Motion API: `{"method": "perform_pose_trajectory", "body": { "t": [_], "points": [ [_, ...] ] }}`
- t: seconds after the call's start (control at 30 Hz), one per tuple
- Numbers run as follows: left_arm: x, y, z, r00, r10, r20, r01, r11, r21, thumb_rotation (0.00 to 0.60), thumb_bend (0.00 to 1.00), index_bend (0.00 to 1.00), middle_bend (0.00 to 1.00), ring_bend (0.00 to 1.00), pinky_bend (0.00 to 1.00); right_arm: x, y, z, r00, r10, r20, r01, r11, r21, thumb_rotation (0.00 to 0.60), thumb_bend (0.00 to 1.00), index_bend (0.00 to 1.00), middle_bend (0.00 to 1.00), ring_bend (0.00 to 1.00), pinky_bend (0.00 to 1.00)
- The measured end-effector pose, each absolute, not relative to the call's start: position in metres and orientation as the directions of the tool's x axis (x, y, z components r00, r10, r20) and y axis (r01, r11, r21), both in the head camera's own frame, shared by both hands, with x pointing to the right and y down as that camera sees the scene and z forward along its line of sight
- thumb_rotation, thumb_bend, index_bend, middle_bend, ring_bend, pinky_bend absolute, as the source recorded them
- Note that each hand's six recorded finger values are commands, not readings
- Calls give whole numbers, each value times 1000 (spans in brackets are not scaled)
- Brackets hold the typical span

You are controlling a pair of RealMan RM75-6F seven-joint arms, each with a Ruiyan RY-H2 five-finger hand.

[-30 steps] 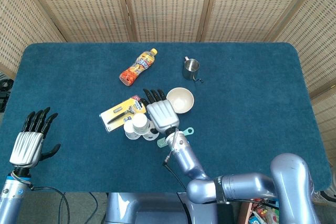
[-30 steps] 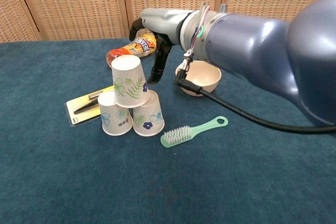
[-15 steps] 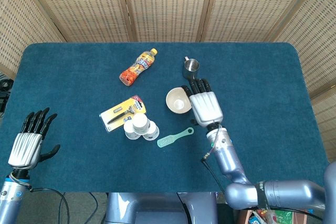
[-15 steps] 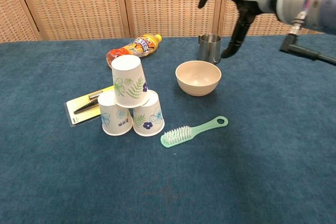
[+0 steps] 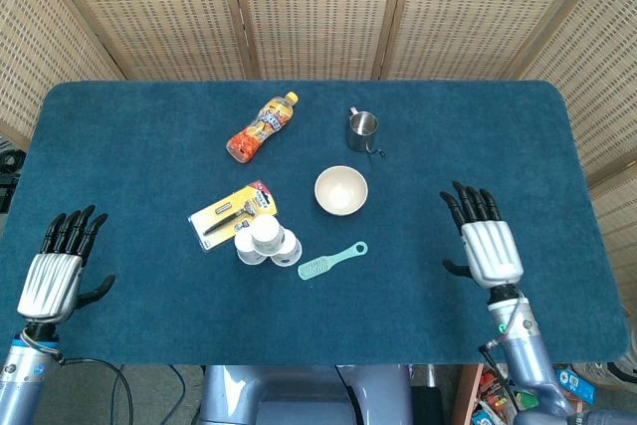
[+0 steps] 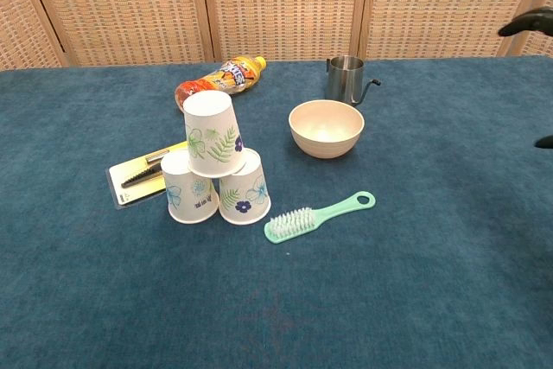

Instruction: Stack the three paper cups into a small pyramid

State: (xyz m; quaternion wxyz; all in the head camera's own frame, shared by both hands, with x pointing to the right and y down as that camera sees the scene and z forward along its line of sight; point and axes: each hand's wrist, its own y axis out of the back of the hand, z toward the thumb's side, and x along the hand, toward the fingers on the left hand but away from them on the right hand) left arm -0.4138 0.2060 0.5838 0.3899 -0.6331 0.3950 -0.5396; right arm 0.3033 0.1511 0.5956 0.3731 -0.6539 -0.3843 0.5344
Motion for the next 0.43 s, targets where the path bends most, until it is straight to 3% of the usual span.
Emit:
{"method": "perform_pose_trajectory", "body": {
  "t": [0.43],
  "points": [
    [-411, 209, 585, 104, -922, 372, -63, -379, -923, 600, 266, 13, 0, 0, 0, 380, 212, 618, 42, 902, -430, 103, -433, -896, 600, 96, 56, 0, 0, 0]
  ]
}}
